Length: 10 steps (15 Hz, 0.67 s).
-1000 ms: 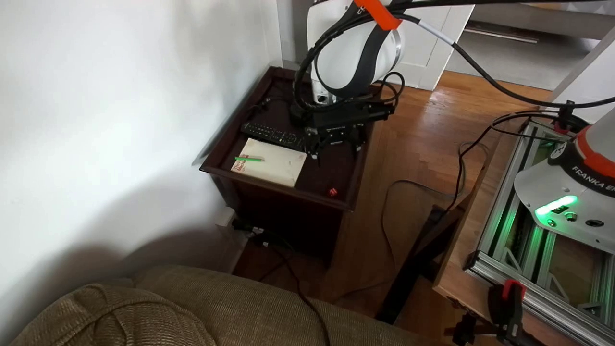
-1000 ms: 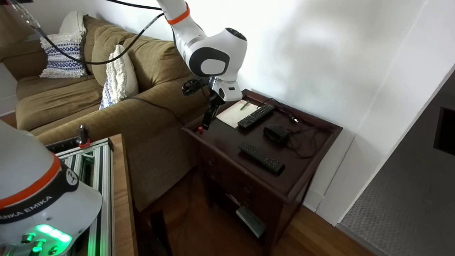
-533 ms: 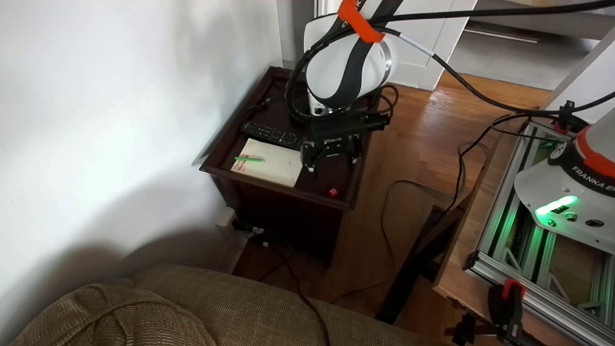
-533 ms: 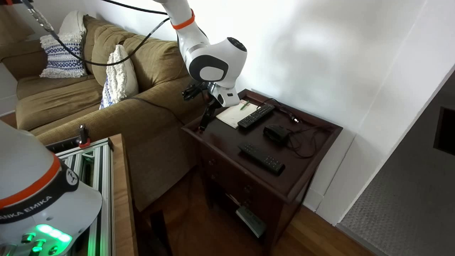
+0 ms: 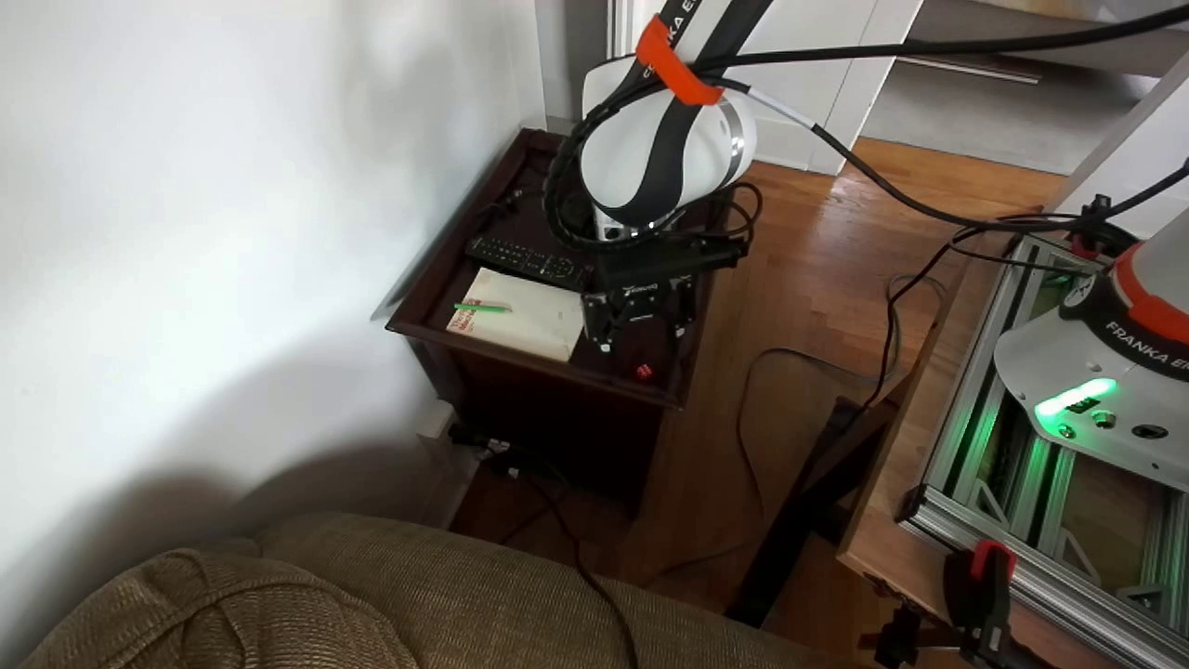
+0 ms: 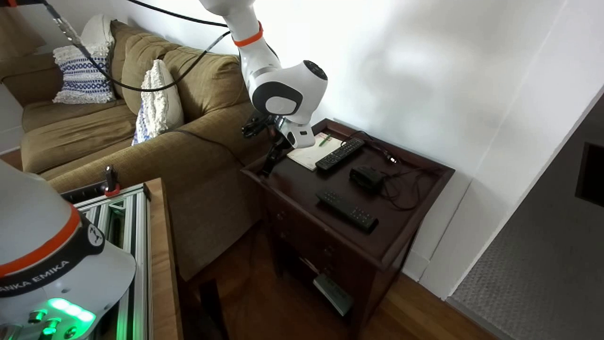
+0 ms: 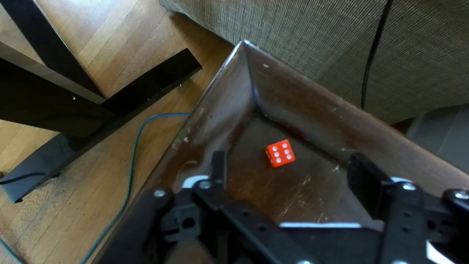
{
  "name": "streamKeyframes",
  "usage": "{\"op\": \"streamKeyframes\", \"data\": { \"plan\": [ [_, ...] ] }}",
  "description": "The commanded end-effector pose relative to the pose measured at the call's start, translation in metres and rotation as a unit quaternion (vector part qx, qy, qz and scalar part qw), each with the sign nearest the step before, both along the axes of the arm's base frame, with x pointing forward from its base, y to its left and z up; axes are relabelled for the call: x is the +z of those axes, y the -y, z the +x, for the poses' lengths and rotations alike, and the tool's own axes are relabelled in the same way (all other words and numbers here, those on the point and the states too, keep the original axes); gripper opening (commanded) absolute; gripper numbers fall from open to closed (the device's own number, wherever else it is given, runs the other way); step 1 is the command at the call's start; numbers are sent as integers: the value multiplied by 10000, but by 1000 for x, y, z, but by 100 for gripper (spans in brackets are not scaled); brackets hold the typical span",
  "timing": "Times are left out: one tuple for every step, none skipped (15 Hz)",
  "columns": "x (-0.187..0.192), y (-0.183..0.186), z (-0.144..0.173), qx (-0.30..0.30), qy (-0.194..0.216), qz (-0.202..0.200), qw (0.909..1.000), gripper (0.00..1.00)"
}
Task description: Pick up the orange dice and drop it in the middle of the worktop
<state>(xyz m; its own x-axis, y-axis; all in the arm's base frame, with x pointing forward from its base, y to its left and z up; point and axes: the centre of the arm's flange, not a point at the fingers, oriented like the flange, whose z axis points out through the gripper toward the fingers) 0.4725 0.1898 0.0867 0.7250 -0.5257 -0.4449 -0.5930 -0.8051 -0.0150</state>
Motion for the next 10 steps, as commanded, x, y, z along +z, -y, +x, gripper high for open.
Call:
{"op": "streamKeyframes", "data": {
  "plan": [
    [-11, -2, 3, -5, -193, 140, 9997, 53],
    [-13, -3, 3, 1, -228, 142, 9996, 45],
    [-14, -3, 3, 17, -250, 128, 9996, 39],
    [-15, -4, 3, 17, -262, 133, 9996, 33],
    [-17, -4, 3, 20, -270, 133, 9995, 32],
    [-18, -4, 3, 24, -270, 136, 9995, 30],
    [-19, -5, 4, 24, -261, 136, 9996, 30],
    [-20, -4, 5, 24, -255, 129, 9996, 34],
    [-21, -5, 5, 25, -257, 134, 9996, 39],
    [-22, -4, 6, 22, -256, 136, 9996, 40]
  ]
}}
